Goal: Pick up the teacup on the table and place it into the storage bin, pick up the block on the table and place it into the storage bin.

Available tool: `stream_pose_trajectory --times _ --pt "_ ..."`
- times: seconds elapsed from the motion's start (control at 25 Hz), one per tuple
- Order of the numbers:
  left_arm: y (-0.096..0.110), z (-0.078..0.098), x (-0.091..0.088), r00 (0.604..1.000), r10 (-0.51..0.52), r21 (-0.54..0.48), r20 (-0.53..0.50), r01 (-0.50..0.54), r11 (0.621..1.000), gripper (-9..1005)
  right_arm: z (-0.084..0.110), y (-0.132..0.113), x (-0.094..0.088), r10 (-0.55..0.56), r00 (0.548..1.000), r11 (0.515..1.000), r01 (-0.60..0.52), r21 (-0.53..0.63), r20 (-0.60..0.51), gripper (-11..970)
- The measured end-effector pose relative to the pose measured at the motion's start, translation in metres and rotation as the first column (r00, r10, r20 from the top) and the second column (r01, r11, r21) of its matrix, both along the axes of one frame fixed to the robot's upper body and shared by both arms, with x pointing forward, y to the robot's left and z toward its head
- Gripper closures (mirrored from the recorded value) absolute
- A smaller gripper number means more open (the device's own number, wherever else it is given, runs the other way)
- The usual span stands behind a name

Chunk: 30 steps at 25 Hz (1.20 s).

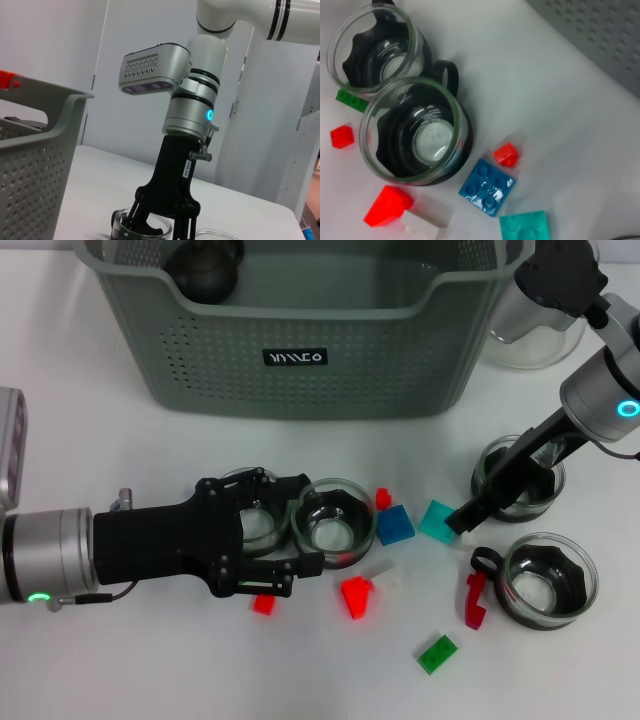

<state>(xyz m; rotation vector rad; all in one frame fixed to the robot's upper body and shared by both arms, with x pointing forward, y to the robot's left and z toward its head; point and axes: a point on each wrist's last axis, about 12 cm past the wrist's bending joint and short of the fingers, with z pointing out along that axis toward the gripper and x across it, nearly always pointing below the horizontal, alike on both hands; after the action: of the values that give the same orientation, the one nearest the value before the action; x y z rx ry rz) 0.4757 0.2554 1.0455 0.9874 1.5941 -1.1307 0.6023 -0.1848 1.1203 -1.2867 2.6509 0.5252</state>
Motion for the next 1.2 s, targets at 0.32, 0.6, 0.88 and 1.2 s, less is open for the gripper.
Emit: stream_pose_trajectory --times 0.32,0.6,0.88,1.2 --pt "0.000 0.000 0.001 1.000 0.004 0.004 0.000 -0.004 1.000 62 -0.005 0.002 0.001 -0.006 1.000 1.000 0.006 -0.006 0.007 175" --pt "0.002 -0.001 0.000 1.000 0.009 0.008 -0.002 -0.009 1.000 61 -0.009 0.012 -0.003 0.030 1.000 0.999 -0.030 -0.023 -0.004 216" --pt "0.003 -0.002 -0.001 1.000 0.014 0.009 -0.003 -0.014 1.000 62 -0.008 0.018 -0.005 0.055 0.998 0.998 -0.055 -0.029 -0.010 424" --pt "0.004 -0.002 -0.001 1.000 0.016 0.011 -0.004 -0.016 1.000 62 0.000 0.020 -0.002 0.064 0.998 0.998 -0.064 -0.029 0.028 792"
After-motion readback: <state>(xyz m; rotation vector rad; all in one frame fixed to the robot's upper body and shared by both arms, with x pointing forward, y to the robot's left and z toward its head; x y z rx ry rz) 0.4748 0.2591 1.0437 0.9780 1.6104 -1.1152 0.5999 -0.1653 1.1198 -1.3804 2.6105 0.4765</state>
